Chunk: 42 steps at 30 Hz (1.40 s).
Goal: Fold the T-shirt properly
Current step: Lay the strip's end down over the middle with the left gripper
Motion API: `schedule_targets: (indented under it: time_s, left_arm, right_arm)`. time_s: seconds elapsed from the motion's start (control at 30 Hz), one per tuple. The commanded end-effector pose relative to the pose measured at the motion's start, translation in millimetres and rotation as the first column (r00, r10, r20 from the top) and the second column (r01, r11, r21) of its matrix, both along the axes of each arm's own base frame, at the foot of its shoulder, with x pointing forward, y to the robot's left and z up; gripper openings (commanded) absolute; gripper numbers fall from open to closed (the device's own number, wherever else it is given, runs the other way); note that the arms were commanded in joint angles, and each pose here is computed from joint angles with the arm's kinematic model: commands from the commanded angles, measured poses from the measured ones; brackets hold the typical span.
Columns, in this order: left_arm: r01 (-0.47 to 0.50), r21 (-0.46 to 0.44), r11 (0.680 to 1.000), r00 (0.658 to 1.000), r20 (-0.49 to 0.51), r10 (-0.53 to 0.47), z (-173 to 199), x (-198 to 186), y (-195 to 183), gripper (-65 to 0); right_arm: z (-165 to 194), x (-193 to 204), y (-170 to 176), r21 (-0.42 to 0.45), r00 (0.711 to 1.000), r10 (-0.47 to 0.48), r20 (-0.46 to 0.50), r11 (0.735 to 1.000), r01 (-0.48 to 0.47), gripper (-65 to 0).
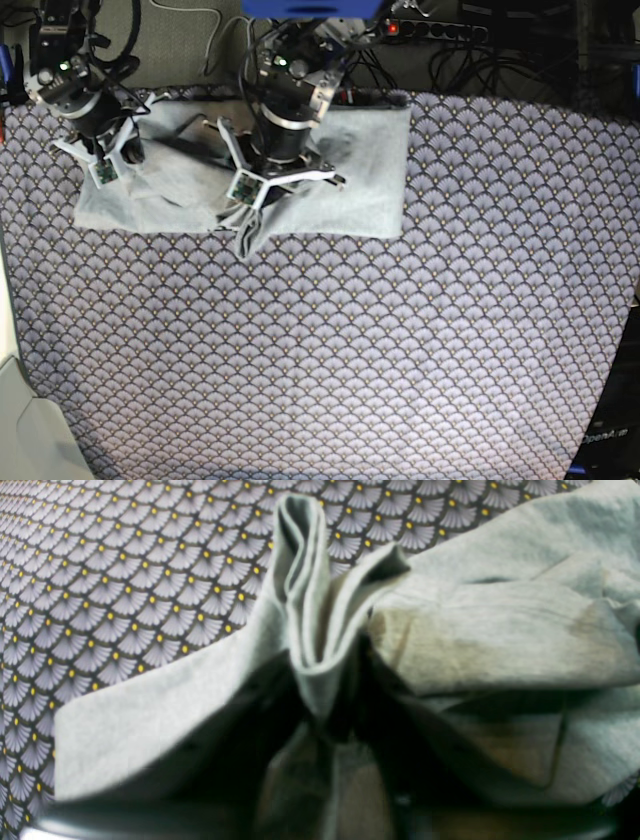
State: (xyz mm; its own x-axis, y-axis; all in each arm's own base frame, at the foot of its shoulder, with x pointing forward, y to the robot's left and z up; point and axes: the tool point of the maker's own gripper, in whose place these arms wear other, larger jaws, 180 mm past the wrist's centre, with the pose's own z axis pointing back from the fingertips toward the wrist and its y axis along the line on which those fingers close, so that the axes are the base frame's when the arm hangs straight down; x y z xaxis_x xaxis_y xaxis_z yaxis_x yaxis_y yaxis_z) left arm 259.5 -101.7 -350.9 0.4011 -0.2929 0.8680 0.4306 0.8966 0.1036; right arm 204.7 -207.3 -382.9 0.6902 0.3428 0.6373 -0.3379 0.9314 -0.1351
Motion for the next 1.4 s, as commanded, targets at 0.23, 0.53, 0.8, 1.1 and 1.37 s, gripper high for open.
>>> schedule_targets:
  time_s: [0.23,0.53,0.8,1.1,1.37]
  left_arm:
    - [-0.004,-0.091,0.996,0.993,0.114,0.014,41.7,8.9,-6.8,-10.4]
    - [-0.07,-0.143,0.987,0.986,0.139,0.09,59.9,13.4,13.1,-4.5]
    - [-0.216,-0.067,0.974,0.971,0.091,0.222,34.0,5.3,84.4,-4.6]
    - [-0.223,-0.041,0.974,0.971,0.077,0.225,26.4,2.2,91.3,-65.0]
    - [-0.223,-0.017,0.975,0.974,0.043,0.224,12.7,-5.7,92.0,-64.8]
  right_arm:
    - [8.4,4.3,-1.7,-0.004,0.999,0.011,0.032,1.0,-0.011,-65.0]
    - [8.9,4.9,-2.3,-0.004,0.999,0.01,0.034,1.0,-0.009,-65.0]
    - [9.6,6.5,-1.5,-0.002,0.999,0.008,0.039,1.0,-0.008,-65.0]
    - [9.3,6.8,-1.3,0.0,0.999,0.007,0.039,1.0,-0.007,-65.0]
    - [9.3,6.8,-1.3,0.0,0.999,0.007,0.039,1.0,-0.007,-65.0]
